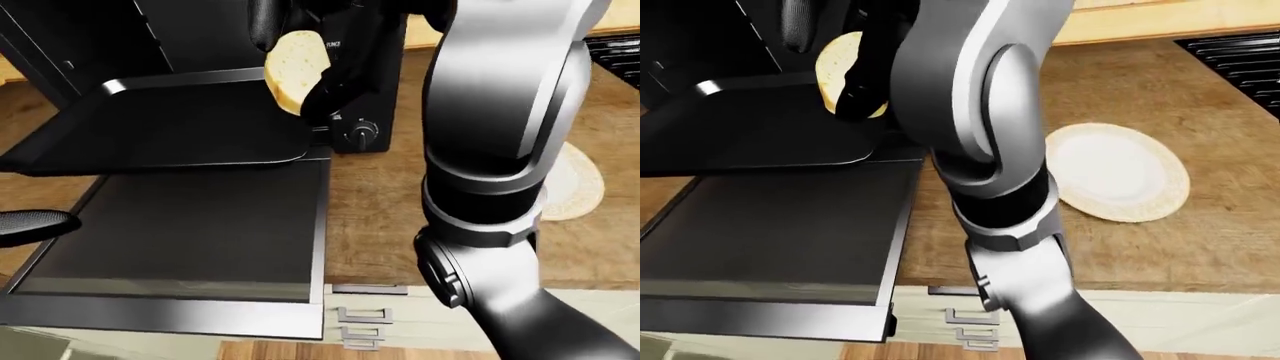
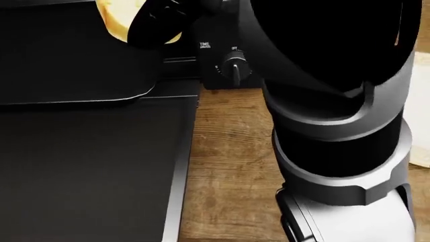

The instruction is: Place the bread on the tray of the toaster oven.

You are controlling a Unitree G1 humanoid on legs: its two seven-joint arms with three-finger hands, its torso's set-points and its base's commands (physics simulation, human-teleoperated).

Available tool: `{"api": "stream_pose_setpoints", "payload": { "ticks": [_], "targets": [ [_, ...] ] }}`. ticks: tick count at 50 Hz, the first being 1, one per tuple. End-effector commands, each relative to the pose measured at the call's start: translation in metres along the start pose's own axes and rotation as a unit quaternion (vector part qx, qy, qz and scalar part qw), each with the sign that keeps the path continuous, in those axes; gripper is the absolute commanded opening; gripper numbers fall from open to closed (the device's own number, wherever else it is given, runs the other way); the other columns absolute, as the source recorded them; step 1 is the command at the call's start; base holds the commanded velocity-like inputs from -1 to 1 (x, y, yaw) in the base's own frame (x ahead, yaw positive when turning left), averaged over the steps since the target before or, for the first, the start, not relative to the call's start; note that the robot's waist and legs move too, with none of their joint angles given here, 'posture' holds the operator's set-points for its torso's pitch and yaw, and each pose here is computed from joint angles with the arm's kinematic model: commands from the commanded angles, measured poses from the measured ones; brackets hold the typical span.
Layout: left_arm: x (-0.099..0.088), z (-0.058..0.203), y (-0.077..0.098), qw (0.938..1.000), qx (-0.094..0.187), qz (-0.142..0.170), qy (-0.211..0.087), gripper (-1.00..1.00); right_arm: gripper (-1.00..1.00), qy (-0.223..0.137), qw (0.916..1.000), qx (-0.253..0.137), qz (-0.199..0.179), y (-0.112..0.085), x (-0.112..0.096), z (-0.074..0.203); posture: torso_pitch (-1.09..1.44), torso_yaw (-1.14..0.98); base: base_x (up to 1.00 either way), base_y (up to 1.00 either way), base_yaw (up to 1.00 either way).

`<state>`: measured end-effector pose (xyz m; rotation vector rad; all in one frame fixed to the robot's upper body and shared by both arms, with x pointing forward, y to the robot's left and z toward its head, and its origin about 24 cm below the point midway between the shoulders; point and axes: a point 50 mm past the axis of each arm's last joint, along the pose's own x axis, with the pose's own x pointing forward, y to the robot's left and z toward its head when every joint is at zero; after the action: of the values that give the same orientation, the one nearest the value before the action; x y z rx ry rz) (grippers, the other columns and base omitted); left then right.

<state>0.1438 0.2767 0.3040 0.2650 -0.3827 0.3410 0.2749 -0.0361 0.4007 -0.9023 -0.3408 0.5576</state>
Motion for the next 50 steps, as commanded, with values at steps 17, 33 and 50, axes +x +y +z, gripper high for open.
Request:
{"api": "stream_pose_setpoints", "payload": {
  "ticks": [17, 33, 50],
  "targets": [
    [-0.003, 0.007, 0.007, 0.9993, 0.010, 0.018, -0.032, 1.00, -0.47, -0.023, 0.9996, -0.015, 0.000, 0.003, 0.017, 0.002, 0.00, 0.42, 0.00, 0.00, 0.00],
    [-0.002, 0.009, 0.005, 0.9991, 0.014, 0.015, -0.036, 1.00, -0.47, -0.020, 0.9997, -0.016, 0.003, 0.004, 0.028, -0.008, 0.00, 0.42, 0.00, 0.00, 0.00],
    [-0.005, 0.003, 0.007, 0.9992, 0.014, 0.018, -0.033, 1.00, -0.46, -0.018, 0.9992, -0.030, 0.019, 0.013, 0.053, -0.018, 0.00, 0.42, 0.00, 0.00, 0.00]
  ]
}}
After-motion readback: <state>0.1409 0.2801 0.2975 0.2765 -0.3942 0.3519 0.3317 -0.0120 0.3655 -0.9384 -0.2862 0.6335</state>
